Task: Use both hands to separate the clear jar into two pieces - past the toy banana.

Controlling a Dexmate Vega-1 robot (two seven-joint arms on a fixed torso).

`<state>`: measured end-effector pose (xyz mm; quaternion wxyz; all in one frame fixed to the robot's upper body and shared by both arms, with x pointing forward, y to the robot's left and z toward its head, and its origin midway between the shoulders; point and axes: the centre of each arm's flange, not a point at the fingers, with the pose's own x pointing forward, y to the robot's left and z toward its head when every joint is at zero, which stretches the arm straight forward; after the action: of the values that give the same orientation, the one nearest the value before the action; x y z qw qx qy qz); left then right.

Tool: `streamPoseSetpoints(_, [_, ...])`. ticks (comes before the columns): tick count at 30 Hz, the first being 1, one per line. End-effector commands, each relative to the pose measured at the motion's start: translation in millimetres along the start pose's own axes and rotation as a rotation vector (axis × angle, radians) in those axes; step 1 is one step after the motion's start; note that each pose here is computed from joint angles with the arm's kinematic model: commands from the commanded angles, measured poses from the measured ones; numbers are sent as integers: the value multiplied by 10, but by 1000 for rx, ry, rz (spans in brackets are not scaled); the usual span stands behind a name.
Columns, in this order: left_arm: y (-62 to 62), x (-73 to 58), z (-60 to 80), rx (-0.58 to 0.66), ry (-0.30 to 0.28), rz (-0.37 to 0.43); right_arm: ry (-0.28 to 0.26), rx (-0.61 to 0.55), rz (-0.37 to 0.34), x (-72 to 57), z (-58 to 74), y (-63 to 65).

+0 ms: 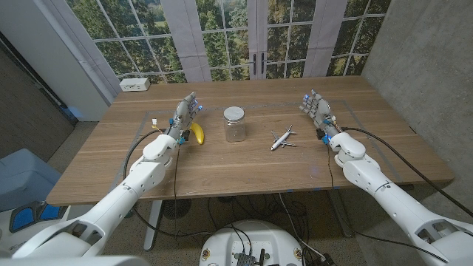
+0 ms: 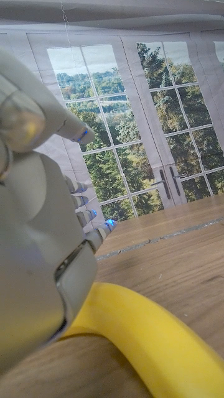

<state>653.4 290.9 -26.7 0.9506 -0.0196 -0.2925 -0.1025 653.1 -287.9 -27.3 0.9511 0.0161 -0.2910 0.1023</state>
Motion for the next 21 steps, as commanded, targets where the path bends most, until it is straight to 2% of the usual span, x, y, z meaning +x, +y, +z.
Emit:
streamPoseSetpoints(1, [9, 14, 12, 0, -3, -8, 5, -28, 18, 19, -2, 86])
streamPoseSetpoints(10, [4, 34, 17, 3, -1, -18, 7, -120, 35, 17, 56, 171])
streamPoseSetpoints(21, [7, 37, 23, 3, 1, -28, -15, -181, 117, 19, 106, 375])
